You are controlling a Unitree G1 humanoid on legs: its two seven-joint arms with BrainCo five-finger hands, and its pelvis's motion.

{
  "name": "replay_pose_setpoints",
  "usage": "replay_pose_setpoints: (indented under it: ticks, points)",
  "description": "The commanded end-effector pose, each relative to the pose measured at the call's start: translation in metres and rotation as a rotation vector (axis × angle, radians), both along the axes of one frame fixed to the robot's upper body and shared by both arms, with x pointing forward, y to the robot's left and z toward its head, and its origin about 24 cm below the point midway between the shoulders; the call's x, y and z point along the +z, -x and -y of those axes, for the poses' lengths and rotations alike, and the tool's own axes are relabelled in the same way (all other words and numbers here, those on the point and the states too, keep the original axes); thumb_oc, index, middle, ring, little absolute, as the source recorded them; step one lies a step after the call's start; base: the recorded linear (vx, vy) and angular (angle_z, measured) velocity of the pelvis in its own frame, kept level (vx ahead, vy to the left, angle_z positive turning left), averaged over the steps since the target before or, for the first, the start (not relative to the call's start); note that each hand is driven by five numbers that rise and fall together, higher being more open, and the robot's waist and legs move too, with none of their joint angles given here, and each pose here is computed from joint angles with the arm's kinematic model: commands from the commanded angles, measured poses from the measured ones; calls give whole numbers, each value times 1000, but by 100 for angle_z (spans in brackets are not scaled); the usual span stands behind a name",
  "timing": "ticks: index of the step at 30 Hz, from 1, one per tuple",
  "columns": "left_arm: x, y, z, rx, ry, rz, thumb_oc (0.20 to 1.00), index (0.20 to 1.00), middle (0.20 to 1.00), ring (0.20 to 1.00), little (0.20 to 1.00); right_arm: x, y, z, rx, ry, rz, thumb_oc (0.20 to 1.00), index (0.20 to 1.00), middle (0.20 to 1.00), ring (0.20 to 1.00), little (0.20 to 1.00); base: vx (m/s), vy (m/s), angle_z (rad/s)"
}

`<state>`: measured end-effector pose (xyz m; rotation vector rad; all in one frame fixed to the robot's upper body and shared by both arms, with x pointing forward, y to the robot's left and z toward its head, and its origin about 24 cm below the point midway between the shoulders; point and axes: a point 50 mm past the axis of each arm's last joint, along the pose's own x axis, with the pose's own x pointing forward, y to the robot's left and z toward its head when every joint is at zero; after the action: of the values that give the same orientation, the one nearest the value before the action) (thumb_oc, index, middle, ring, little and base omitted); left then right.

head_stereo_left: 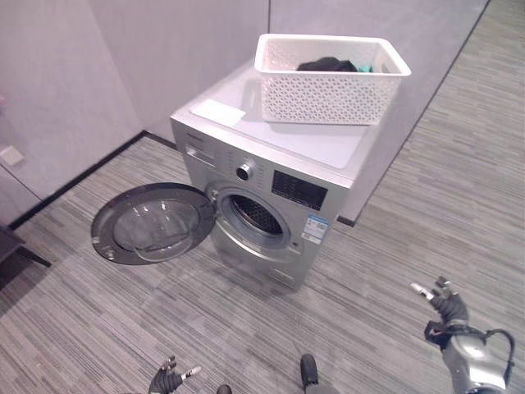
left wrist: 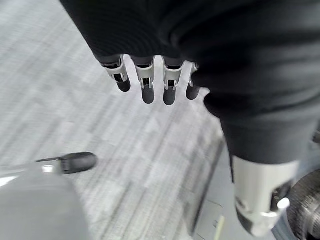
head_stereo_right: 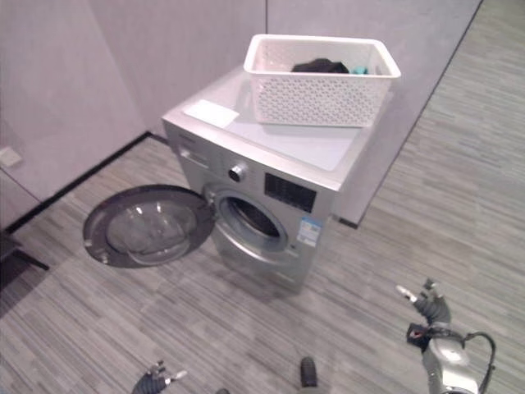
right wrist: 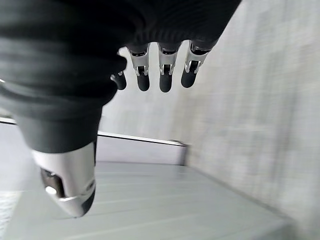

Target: Grab the laundry basket,head to the washer,open it,put in the laundry and shut it.

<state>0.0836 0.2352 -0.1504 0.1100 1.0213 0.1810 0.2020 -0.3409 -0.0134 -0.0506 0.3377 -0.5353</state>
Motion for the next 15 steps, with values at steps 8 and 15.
replay_pose_setpoints:
  ticks: [8,15]
  points:
    - [27,-74,12,-78,-22,242,1000,1000,1000,1000,1000,141,-49,-2,-43,501,499,1000,1000,1000,1000,1000,200,-96,0]
    - [32,-93,59,-264,69,296,1000,1000,1000,1000,1000,203,-43,-10,50,753,659,1000,1000,1000,1000,1000,216,-229,77]
